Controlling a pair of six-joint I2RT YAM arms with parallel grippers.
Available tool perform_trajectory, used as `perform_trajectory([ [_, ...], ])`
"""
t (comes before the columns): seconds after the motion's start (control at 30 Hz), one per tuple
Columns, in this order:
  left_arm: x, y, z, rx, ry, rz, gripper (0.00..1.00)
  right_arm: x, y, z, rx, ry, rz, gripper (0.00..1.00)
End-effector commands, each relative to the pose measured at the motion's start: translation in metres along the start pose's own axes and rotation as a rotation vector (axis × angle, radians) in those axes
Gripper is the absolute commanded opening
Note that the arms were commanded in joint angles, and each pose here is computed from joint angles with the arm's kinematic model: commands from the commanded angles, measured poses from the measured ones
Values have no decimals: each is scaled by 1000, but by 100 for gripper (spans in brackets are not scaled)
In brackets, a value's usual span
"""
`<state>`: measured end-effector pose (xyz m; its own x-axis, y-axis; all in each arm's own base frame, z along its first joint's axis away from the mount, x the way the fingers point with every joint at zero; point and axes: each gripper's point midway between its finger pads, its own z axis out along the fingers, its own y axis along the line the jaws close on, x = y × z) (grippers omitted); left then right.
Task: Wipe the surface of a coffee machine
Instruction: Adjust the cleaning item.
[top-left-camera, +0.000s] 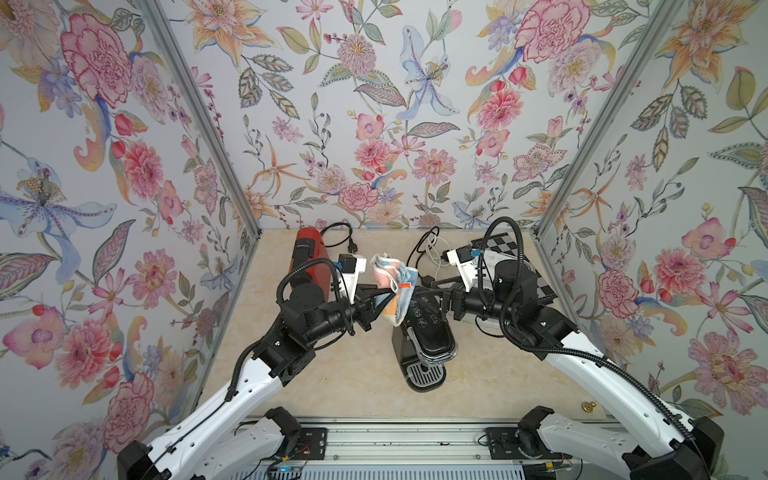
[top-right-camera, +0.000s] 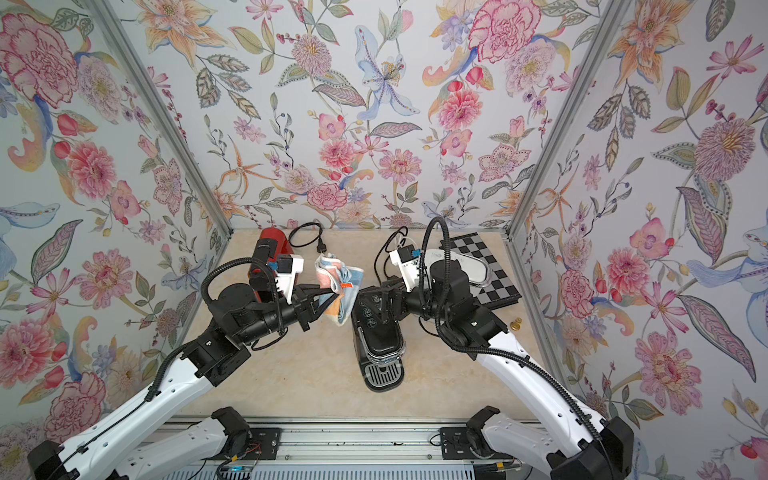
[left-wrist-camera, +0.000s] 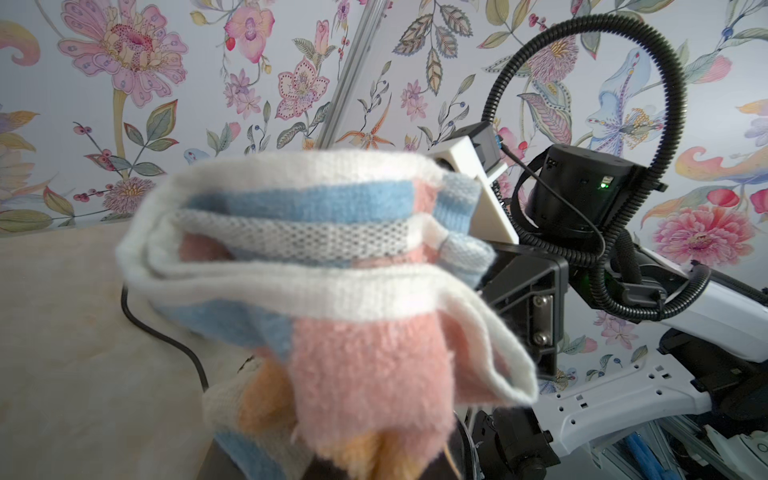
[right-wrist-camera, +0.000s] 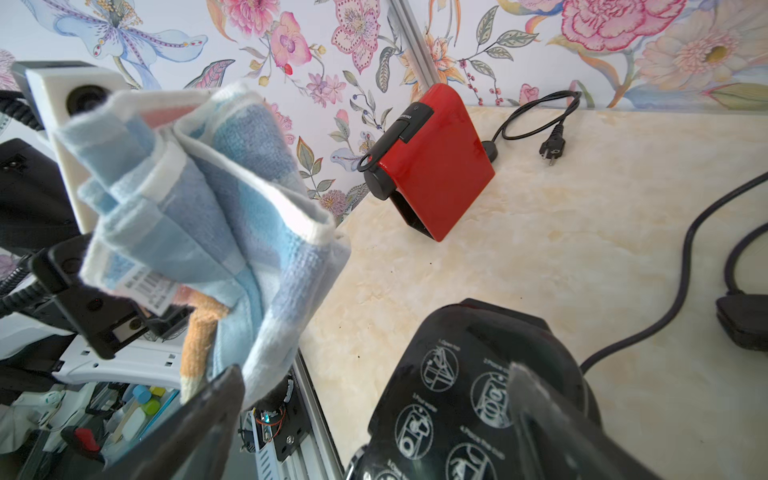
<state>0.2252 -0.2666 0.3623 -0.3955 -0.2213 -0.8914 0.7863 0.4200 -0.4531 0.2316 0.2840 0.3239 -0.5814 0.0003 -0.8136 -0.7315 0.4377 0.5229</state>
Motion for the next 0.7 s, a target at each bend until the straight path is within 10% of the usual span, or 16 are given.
perform_trajectory([
  [0.0,-13,-24,-2,124,-69,-4,0,-2,28,-1,-64,0,-32,100],
  [0.47,0,-35,-1,214,-66,-66,0,-13,59,5,-114,-63,-86,99],
  [0.67,8,-32,1,214,-54,-81,0,-19,71,4,-146,-78,-99,81],
])
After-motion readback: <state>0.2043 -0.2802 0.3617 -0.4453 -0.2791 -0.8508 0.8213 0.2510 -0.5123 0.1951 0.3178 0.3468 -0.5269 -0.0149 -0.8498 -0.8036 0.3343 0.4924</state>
